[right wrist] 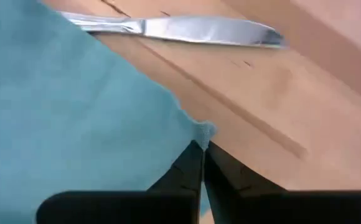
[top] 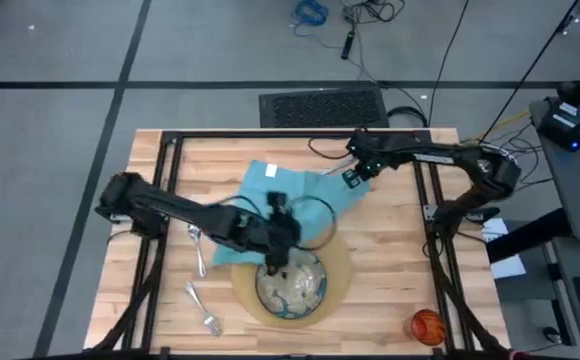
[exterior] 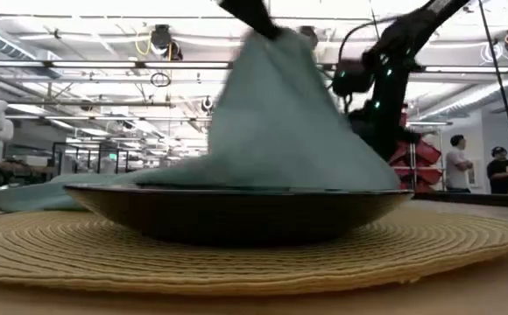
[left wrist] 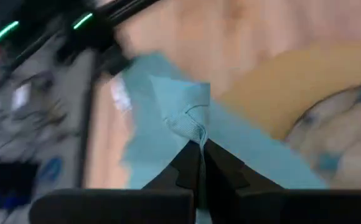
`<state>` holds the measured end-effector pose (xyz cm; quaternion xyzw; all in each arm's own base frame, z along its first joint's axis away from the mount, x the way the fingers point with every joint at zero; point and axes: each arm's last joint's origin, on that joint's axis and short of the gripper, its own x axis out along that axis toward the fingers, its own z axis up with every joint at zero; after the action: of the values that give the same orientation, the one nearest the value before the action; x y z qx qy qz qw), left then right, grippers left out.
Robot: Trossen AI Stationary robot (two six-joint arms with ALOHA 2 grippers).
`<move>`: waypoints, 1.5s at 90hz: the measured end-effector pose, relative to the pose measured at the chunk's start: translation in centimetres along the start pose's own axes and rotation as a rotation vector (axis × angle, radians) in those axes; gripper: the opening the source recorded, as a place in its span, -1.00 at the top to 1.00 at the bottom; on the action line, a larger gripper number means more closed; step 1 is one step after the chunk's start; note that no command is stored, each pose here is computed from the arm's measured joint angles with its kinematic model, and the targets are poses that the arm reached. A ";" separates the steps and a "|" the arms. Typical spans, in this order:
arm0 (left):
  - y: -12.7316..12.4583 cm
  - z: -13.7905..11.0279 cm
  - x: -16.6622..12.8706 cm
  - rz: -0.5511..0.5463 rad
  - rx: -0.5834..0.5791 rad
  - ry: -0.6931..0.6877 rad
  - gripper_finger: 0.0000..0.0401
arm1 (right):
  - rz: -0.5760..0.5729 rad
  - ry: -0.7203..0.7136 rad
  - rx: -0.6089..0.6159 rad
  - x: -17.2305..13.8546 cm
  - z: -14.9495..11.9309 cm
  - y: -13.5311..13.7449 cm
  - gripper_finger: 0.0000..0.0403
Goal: Set table place
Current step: Fold the blue napkin
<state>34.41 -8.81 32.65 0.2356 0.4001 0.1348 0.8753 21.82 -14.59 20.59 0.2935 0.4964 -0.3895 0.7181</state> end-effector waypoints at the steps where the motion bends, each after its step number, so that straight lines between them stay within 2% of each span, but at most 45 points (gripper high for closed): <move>1: 0.2 -0.1 -0.4 0.007 -0.007 0.001 1.00 | 0.007 -0.014 0.003 -0.3 0.0 0.0 1.00; 17: 3.0 -1.5 -5.7 0.054 -0.123 -0.032 1.00 | 0.121 -0.185 0.021 -5.2 -0.9 0.4 1.00; 43: 4.9 -2.5 -12.5 0.055 -0.224 -0.245 1.00 | 0.485 -0.561 -0.009 -13.4 -3.3 2.6 1.00; 51: 5.1 -2.3 -13.9 0.036 -0.232 -0.330 1.00 | 0.540 -0.646 -0.009 -15.3 -4.3 2.6 1.00; 74: 5.7 0.0 -16.0 -0.136 -0.199 -0.629 1.00 | 0.490 -0.876 0.046 -21.0 -5.9 0.6 1.00; 90: 7.0 1.0 -16.5 -0.199 -0.205 -0.717 1.00 | 0.477 -1.004 0.047 -25.1 -6.0 -0.4 1.00; 105: 7.8 1.6 -18.1 -0.256 -0.209 -0.798 1.00 | 0.485 -1.051 0.034 -27.2 -5.3 -0.1 1.00; 120: 7.2 1.2 -19.4 -0.283 -0.198 -0.786 1.00 | 0.455 -1.024 0.015 -26.8 -3.9 1.9 1.00; 135: 6.2 -0.5 -18.4 -0.222 -0.202 -0.582 1.00 | 0.341 -0.931 -0.024 -23.5 -1.8 4.9 1.00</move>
<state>21.94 -11.18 47.32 0.1311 0.1411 0.0044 0.9813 20.33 -4.26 42.28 0.1572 0.0722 -0.3506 0.9204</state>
